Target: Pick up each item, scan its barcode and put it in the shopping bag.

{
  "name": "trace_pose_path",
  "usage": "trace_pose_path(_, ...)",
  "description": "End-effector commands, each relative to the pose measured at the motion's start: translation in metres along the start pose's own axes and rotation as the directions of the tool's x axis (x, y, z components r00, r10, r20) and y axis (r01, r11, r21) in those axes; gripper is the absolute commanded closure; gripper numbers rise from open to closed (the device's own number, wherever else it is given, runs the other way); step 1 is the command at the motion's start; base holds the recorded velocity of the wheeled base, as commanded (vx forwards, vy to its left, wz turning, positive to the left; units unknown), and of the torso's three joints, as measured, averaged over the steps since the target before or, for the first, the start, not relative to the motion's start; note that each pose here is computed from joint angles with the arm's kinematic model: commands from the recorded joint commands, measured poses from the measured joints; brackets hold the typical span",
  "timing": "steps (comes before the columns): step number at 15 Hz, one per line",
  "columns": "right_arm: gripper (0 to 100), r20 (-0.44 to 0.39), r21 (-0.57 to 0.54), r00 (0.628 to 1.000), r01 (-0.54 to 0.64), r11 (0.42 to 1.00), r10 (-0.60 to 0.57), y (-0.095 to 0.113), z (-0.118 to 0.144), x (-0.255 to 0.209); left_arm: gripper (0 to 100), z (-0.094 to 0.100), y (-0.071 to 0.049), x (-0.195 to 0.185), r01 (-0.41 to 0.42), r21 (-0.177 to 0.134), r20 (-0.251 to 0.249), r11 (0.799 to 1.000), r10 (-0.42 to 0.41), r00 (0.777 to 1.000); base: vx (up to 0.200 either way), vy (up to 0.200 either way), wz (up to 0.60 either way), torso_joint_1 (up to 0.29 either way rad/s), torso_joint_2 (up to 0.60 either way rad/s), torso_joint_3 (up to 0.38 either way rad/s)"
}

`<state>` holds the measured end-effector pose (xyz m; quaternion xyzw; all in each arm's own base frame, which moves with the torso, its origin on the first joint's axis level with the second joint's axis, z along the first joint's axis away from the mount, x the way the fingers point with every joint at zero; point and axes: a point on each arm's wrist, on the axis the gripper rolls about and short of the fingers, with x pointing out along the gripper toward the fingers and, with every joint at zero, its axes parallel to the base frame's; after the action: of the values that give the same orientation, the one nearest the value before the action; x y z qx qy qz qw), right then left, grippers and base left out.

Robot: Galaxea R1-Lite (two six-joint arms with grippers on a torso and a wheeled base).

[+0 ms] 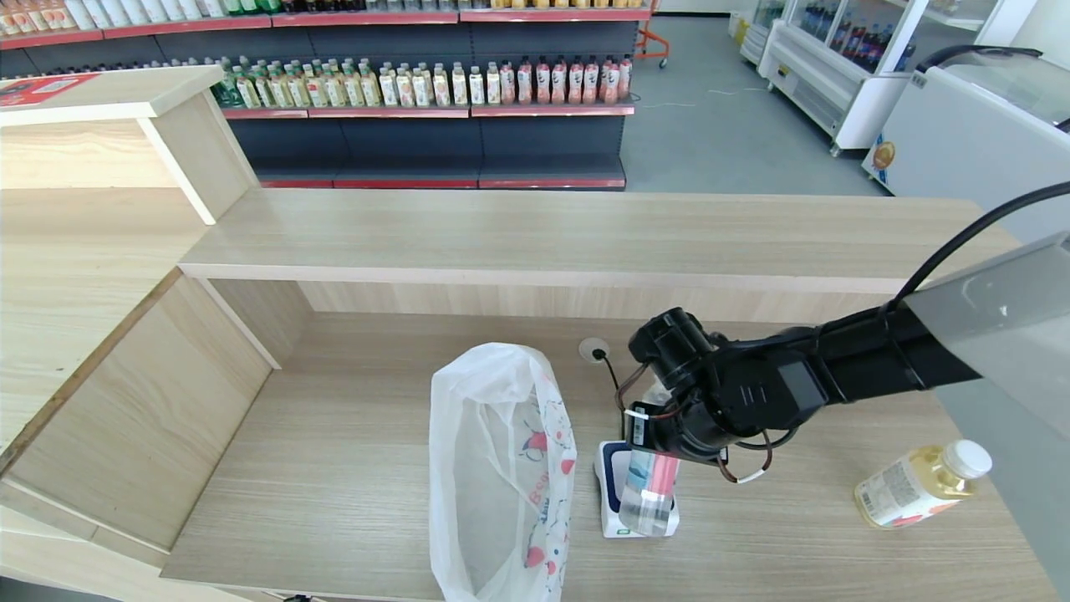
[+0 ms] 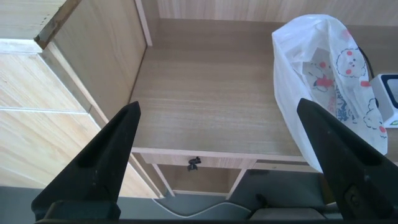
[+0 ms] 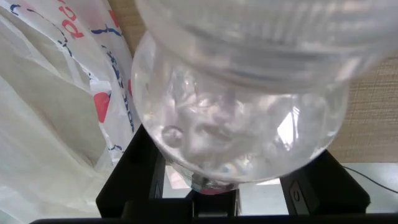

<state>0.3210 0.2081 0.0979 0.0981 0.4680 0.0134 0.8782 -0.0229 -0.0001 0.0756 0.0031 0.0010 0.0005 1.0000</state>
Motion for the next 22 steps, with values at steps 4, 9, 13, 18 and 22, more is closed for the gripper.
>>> trace_pose_path(4,100,0.012,0.005,1.000,-0.008,1.000,0.008,0.001,0.003,-0.003,0,0.000,0.000,0.000,0.000,0.000,0.000,1.000,0.000,1.000,0.000,0.000,0.00,0.000,0.00,0.000)
trace_pose_path(9,100,0.026,0.008,1.000,-0.014,1.000,0.014,0.003,0.007,-0.005,0,0.000,0.000,0.000,0.000,0.000,0.000,1.000,0.000,1.000,0.000,0.000,0.00,0.000,0.00,0.000)
trace_pose_path(13,100,0.044,0.005,0.999,0.025,1.000,-0.025,0.000,0.007,-0.002,0,0.000,0.000,0.000,0.000,0.000,0.000,1.000,0.000,1.000,0.000,0.000,0.00,0.000,0.00,0.000)
trace_pose_path(18,100,0.049,0.007,0.999,0.022,1.000,-0.022,0.000,0.009,-0.003,0,0.000,0.000,0.000,0.000,0.000,0.000,1.000,0.000,1.000,0.000,0.000,0.00,0.000,0.00,0.000)
trace_pose_path(22,100,0.146,0.035,0.979,-0.150,0.988,0.143,0.005,0.024,-0.038,0,0.000,0.000,0.000,0.000,0.000,0.000,1.000,0.000,1.000,0.000,0.000,0.00,0.000,0.00,0.000)
